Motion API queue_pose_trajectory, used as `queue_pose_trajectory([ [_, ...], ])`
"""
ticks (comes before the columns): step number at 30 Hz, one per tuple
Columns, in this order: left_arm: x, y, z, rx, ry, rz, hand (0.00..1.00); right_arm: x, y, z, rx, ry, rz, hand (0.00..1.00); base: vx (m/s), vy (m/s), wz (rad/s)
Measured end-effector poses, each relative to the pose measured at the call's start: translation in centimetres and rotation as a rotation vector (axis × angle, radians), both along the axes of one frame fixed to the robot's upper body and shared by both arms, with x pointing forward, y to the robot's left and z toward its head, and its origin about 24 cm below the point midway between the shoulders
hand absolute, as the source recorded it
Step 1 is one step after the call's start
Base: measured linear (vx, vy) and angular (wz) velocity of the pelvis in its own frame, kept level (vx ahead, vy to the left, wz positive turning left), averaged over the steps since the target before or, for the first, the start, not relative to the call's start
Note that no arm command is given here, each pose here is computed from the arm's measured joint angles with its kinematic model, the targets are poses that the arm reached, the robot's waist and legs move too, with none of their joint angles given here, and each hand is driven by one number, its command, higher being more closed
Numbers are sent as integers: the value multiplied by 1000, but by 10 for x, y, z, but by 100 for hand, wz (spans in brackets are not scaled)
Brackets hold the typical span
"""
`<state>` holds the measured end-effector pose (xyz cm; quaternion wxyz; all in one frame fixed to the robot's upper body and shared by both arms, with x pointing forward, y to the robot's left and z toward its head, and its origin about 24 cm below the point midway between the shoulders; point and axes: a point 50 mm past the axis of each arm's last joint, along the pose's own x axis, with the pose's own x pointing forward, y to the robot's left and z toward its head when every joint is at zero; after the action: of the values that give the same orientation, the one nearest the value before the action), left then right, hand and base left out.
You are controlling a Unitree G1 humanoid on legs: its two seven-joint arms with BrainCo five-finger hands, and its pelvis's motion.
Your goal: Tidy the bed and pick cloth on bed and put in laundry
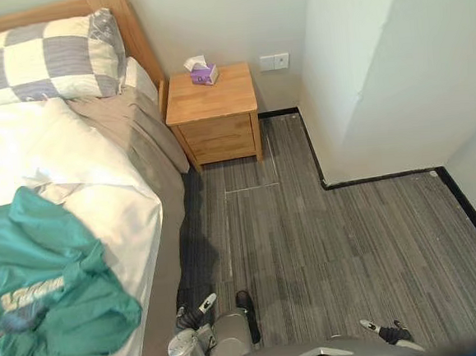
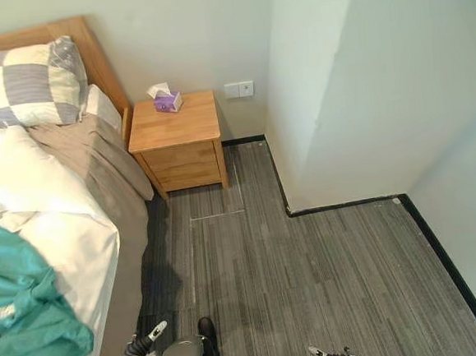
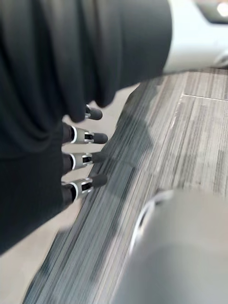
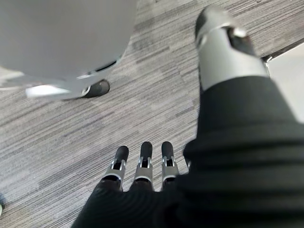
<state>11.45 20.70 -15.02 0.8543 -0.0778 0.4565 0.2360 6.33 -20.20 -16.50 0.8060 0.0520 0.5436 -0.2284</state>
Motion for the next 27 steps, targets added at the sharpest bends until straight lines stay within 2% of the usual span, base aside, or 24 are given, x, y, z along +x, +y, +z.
queue_pose_trajectory([
  [9, -11, 1, -6, 13, 85, -91, 0, 1, -3, 1, -2, -11, 0, 0, 430, 102, -1],
  [13, -5, -5, -5, 1, 68, -100, 0, 8, -12, 4, -29, -31, 7, 0, 375, -210, 44],
  [16, -7, 0, -5, 11, 78, -97, 0, 8, -5, 2, -10, -24, 15, 0, 401, -333, 52],
  [17, -4, -10, -7, -14, 71, -101, 0, 15, -18, 5, -43, -35, 12, 0, 332, -237, 18],
  [19, -1, -17, -6, -37, 53, -74, 0, 23, -20, 8, -52, -64, 14, 0, 280, -172, 37],
  [23, -7, -11, -7, -46, 47, 22, 0, 9, -10, 4, -32, -32, 38, 0, 181, -178, 67],
  [27, -14, -13, -8, -52, 54, 30, 0, 13, -15, 6, -45, -42, 37, 0, 135, -161, 86],
])
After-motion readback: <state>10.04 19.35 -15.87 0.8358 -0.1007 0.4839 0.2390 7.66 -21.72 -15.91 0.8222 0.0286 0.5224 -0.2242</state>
